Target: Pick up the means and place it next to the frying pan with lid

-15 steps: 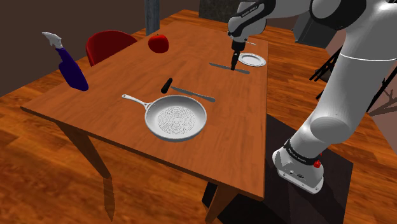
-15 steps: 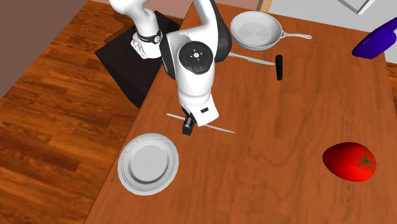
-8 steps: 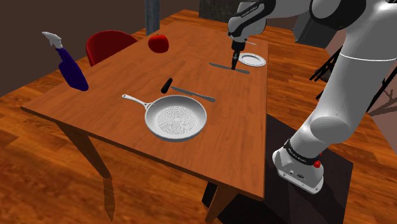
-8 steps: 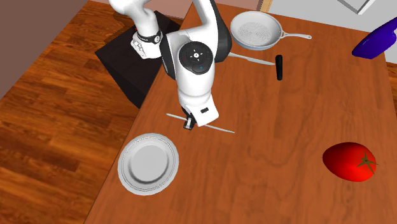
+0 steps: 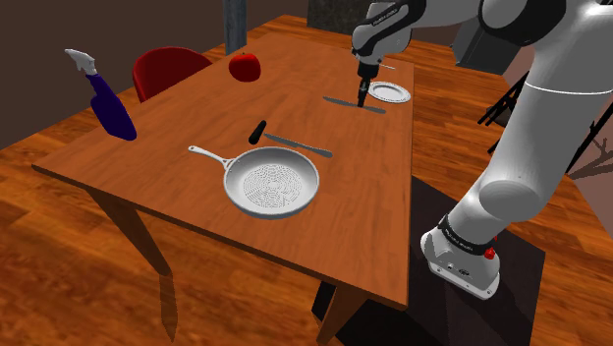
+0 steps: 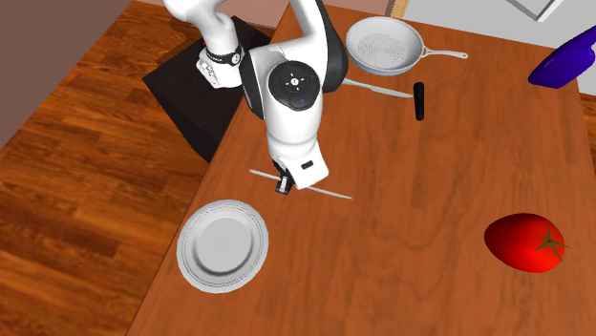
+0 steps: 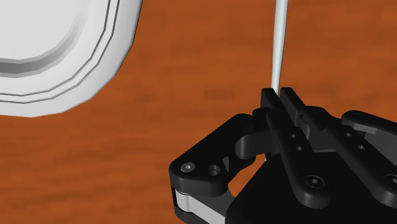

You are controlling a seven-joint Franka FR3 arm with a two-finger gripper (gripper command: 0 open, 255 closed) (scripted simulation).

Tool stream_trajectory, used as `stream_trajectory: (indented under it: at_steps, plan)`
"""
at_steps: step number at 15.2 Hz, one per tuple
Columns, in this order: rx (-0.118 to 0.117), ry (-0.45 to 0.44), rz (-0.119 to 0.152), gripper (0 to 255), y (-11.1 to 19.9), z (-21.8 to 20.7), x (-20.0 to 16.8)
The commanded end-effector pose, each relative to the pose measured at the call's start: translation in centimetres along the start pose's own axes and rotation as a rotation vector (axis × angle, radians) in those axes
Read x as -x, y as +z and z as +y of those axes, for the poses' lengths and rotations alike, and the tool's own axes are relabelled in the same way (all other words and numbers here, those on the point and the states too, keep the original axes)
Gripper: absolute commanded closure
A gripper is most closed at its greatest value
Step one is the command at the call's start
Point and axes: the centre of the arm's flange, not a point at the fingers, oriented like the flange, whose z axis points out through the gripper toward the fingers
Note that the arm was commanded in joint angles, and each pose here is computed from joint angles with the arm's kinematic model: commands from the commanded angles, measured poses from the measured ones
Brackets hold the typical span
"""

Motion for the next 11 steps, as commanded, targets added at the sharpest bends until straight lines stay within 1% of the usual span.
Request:
stream_trajectory:
  at_steps: [1, 11]
  plan:
    - [0.0, 0.0, 0.0, 255, -0.8, 0.0, 0.1]
    - [0.0, 0.0, 0.0, 255, -6.1, 0.0, 0.3]
